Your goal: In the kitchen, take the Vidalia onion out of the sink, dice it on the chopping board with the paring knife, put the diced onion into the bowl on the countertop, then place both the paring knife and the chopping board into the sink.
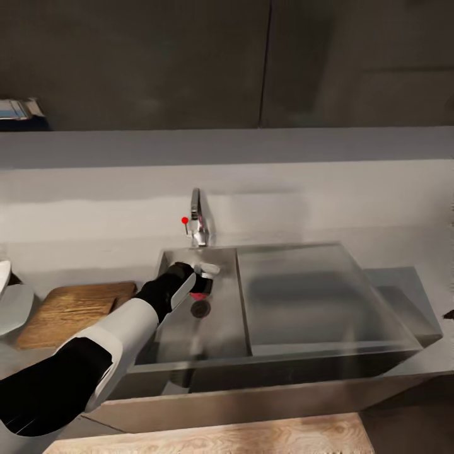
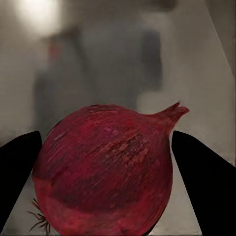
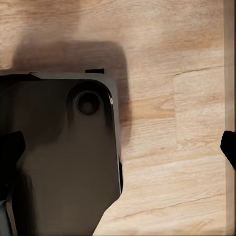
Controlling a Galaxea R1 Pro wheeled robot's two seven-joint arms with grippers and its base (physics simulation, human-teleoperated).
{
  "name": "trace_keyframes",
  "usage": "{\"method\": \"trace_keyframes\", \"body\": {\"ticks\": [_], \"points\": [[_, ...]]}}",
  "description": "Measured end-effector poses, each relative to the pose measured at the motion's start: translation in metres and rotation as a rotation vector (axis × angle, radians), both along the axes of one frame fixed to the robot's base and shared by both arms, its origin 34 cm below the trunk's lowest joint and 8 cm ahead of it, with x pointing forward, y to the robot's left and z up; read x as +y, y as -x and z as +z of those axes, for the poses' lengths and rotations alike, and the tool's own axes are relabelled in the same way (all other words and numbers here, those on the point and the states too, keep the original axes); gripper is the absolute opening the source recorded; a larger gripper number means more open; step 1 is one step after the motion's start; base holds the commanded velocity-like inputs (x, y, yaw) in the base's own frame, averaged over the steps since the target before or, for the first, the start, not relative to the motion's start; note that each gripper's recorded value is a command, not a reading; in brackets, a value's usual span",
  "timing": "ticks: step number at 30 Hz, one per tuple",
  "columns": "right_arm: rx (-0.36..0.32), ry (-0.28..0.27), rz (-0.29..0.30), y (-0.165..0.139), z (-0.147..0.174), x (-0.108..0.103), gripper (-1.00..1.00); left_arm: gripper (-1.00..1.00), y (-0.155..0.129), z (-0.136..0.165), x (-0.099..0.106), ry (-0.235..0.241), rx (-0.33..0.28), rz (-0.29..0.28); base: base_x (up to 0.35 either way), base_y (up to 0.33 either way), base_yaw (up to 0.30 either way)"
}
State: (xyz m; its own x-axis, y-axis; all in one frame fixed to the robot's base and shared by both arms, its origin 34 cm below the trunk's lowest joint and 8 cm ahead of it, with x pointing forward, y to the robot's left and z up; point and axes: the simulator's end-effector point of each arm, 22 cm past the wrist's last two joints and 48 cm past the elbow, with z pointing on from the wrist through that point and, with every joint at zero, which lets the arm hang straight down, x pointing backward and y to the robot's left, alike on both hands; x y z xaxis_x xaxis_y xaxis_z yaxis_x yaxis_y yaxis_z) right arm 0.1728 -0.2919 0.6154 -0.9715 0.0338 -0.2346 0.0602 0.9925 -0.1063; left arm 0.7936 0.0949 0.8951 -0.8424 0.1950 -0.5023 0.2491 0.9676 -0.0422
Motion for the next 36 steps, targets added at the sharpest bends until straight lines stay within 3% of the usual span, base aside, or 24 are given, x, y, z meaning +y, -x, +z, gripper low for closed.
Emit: {"method": "trace_keyframes", "body": {"ticks": [6, 16, 28, 36], "points": [[-0.010, 0.000, 0.000, -0.004, 0.001, 0.000, 1.00, -1.00, -0.006, 0.016, -0.005, 0.009, -0.030, -0.007, -0.174, 0.229, 0.000], [-0.028, 0.002, -0.001, -0.010, 0.002, -0.001, 1.00, -1.00, -0.012, 0.088, -0.022, 0.010, -0.056, -0.081, -0.011, 0.095, 0.000], [-0.039, 0.000, 0.003, -0.014, 0.003, -0.001, 1.00, -1.00, -0.009, 0.103, -0.023, 0.004, -0.055, -0.096, -0.006, 0.005, 0.000], [-0.033, -0.001, 0.002, -0.013, 0.002, -0.001, 1.00, -1.00, -0.007, 0.104, -0.024, 0.002, -0.048, -0.100, -0.193, 0.187, 0.000]]}}
